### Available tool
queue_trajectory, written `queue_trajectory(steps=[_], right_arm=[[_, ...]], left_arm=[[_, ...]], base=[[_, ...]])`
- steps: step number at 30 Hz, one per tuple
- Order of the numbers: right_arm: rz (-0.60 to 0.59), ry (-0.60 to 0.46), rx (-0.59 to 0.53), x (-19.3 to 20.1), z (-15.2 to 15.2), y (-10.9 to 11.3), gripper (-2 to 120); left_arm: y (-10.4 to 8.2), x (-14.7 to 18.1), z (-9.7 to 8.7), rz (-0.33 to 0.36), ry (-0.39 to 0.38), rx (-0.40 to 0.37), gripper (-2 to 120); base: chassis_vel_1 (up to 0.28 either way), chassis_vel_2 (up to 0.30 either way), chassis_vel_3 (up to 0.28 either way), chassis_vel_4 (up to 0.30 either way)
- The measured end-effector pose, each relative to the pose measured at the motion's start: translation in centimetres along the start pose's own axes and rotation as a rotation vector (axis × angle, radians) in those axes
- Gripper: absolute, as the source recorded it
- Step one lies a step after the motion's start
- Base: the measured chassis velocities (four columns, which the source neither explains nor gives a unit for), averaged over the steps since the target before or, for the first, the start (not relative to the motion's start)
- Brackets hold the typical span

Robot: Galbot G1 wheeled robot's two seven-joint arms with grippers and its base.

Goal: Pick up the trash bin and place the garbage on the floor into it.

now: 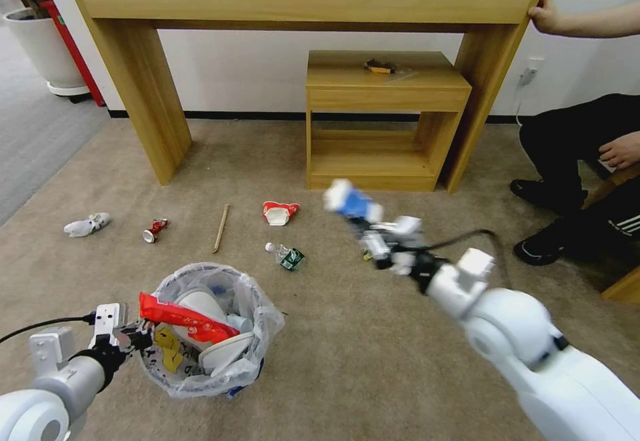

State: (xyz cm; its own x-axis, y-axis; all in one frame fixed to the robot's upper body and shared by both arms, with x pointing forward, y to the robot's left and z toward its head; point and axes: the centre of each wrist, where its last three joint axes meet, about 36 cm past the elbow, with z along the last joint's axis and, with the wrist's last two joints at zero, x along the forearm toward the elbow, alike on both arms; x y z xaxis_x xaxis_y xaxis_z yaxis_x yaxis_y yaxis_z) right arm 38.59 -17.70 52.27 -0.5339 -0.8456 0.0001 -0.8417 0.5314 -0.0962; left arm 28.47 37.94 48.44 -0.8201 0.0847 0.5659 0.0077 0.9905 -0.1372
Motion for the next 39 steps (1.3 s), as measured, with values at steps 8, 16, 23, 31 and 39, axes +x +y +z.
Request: queue_trajectory(steps=[8, 16, 23, 31, 39], right_arm=[[-0.170, 0.002, -0.027, -4.0, 0.4, 2.5, 0], [-0.241, 0.067, -0.066, -6.1, 3.3, 4.6, 0], [-0.255, 0.135, -0.079, -7.2, 5.9, 6.0, 22], [-0.213, 0.136, -0.086, -8.6, 6.6, 6.0, 48], [-0.033, 0.091, -0.073, -8.1, 5.3, 3.7, 76]], left_arm=[[-0.2, -1.6, -0.5, 0.017, 0.004, 0.008, 0], [-0.8, -2.6, -0.4, 0.029, 0.011, 0.015, 0], [-0.7, -2.9, -0.5, 0.031, 0.013, 0.022, 0], [-0.5, -2.9, -0.7, 0.033, 0.008, 0.027, 0], [0.7, -2.6, -0.2, 0.019, 0.014, 0.046, 0]], base=[[0.000, 0.000, 0.000, 0.000], [0.000, 0.000, 0.000, 0.000], [0.000, 0.000, 0.000, 0.000], [0.000, 0.000, 0.000, 0.000], [0.000, 0.000, 0.000, 0.000]])
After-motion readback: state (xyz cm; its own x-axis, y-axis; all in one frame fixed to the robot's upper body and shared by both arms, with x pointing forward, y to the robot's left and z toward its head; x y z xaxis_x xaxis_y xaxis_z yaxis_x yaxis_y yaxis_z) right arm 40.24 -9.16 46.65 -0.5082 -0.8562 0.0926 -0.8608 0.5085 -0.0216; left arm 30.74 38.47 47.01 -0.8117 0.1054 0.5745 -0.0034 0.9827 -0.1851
